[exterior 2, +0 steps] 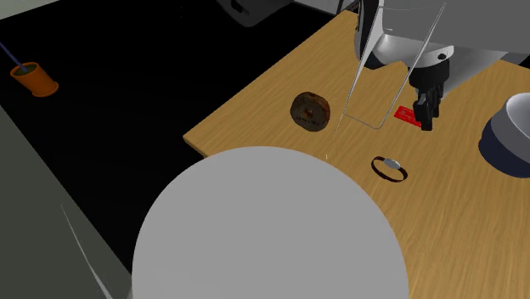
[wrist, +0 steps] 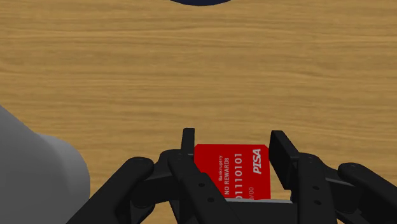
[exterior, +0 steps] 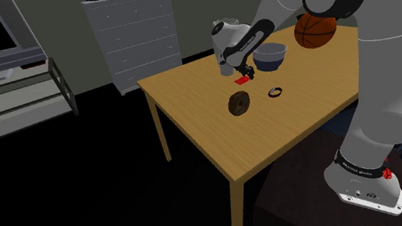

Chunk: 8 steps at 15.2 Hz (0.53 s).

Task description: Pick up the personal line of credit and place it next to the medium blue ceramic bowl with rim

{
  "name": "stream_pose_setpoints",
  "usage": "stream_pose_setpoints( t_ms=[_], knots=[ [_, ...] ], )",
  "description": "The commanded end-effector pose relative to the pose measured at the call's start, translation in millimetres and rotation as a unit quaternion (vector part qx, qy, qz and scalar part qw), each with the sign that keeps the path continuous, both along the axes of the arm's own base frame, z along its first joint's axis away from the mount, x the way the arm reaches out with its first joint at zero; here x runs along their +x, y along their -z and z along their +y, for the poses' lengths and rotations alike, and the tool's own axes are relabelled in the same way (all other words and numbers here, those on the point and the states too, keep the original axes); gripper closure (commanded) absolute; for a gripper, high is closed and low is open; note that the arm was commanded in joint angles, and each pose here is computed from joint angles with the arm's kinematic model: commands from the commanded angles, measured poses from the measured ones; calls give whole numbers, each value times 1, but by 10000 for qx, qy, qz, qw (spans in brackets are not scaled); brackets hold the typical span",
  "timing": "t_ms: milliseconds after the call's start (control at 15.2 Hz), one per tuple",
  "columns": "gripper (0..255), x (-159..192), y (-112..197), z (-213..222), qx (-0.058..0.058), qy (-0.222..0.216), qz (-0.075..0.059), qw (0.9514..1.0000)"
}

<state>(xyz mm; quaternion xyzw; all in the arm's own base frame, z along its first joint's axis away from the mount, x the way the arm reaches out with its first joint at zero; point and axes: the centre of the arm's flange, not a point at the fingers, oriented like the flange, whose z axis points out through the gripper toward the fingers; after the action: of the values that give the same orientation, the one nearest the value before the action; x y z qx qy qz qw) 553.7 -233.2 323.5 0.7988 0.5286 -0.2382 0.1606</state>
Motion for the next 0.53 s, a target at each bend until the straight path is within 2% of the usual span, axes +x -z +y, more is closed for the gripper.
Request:
stream_pose_setpoints(
  t_ms=[0,66,132,462],
  knots=[
    [255,0,0,0,0,0,-1,10000],
    [255,0,0,0,0,0,-1,10000],
    [0,0,0,0,0,0,-1,10000],
    [0,0,0,0,0,0,-1,10000]
  ],
)
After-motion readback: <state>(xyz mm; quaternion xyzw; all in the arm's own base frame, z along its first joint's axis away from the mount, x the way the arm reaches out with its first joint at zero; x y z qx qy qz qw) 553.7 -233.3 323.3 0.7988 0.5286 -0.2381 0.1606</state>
